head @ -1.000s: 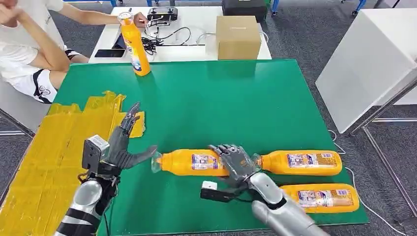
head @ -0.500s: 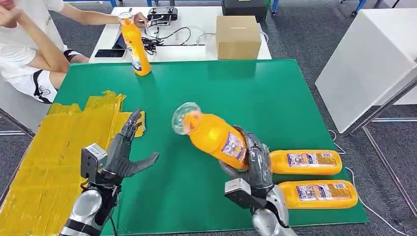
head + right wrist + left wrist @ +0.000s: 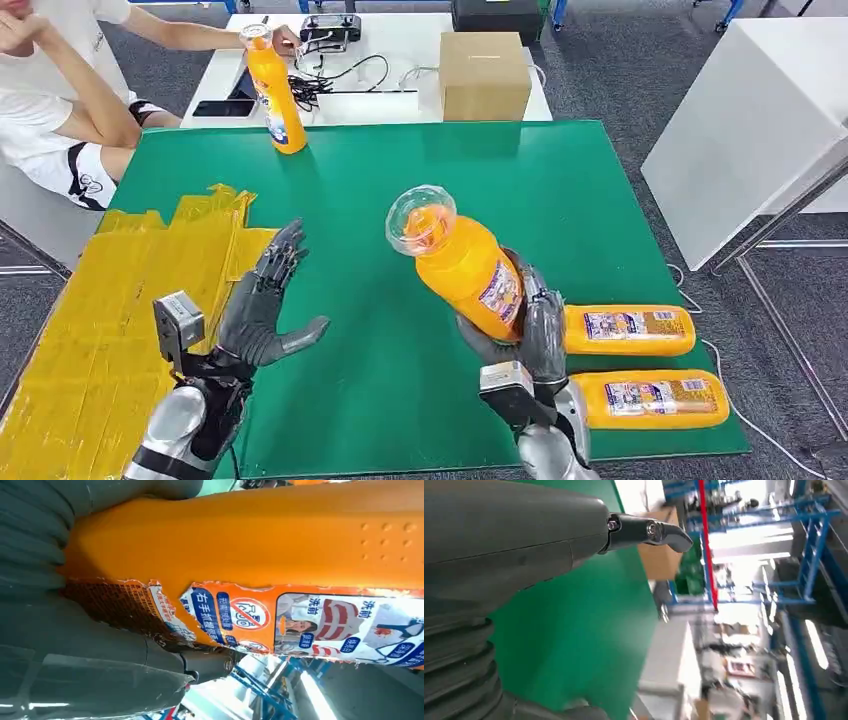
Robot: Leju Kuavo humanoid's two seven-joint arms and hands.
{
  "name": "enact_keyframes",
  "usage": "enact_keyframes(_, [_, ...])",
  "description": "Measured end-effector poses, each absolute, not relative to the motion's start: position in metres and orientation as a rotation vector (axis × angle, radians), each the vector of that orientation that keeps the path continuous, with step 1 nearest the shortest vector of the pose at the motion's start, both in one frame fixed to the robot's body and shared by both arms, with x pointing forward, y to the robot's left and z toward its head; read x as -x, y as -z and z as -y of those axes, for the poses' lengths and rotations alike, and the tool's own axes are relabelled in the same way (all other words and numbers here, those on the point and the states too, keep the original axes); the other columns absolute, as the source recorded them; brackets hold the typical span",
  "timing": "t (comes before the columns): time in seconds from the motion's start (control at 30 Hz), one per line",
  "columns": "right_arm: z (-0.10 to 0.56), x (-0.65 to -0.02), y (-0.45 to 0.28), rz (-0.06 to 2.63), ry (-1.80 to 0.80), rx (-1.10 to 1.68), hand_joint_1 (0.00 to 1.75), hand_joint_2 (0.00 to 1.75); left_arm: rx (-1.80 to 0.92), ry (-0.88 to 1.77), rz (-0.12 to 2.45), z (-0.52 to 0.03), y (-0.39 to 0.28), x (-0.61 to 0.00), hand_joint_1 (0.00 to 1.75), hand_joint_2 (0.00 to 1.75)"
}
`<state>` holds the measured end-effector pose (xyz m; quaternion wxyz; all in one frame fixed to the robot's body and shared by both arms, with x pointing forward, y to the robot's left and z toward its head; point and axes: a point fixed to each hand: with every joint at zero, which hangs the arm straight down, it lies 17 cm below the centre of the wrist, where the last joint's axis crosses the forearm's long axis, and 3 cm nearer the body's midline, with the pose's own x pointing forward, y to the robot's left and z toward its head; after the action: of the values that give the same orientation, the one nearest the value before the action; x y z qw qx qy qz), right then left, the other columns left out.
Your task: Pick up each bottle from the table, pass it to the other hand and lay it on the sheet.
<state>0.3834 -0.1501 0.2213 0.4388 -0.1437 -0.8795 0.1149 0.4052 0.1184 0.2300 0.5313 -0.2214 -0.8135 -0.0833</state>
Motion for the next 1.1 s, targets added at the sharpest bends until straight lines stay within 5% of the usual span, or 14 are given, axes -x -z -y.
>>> enact_keyframes(0.7, [0.132, -0.389, -0.22, 2.175, -0.274, 0.262, 1.75, 1.75, 0.87, 0.191, 1.904, -0.08, -0.259, -0.371, 0.0, 1.75])
enact_keyframes(1.1, [0.041, -0.38, -0.222, 2.203, -0.423, 0.03, 1.75, 1.75, 0.928, 0.202, 1.917, -0.063, -0.278, -0.366, 0.0, 1.75])
